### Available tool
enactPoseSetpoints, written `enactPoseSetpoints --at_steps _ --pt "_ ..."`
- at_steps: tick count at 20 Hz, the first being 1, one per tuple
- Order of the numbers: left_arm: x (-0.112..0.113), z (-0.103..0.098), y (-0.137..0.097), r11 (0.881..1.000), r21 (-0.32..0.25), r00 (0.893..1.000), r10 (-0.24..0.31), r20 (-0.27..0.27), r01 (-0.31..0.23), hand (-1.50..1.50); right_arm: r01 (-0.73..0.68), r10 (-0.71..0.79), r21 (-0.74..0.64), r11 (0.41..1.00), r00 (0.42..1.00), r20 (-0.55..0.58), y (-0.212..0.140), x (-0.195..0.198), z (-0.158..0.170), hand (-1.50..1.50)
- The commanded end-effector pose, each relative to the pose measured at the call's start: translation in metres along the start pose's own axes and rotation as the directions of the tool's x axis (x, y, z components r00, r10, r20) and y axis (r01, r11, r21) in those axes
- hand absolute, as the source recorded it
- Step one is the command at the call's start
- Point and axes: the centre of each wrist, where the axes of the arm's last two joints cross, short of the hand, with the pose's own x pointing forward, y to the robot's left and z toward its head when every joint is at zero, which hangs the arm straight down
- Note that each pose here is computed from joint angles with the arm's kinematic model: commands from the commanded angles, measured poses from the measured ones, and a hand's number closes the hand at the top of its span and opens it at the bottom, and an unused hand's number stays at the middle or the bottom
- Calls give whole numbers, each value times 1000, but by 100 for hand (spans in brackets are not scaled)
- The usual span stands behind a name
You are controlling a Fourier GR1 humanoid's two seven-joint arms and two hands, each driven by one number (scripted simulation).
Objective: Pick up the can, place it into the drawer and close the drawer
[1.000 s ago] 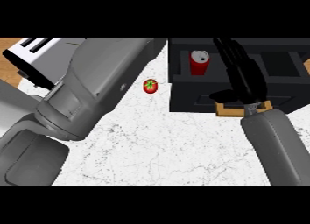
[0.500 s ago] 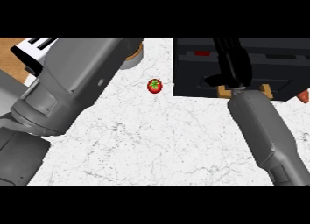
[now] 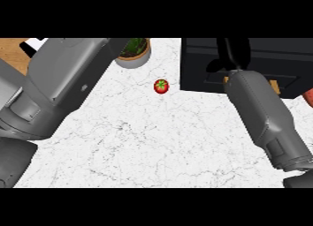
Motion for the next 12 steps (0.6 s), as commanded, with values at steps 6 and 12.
enactPoseSetpoints --at_steps 6,12 --pt "-14 4 33 1000 14 1000 -16 0 16 -150 21 -20 -64 998 1000 18 -13 24 -32 -150" --pt "-16 11 41 1000 -9 1000 1 -10 -1 -150 148 -147 -89 985 989 16 -30 22 -48 -150"
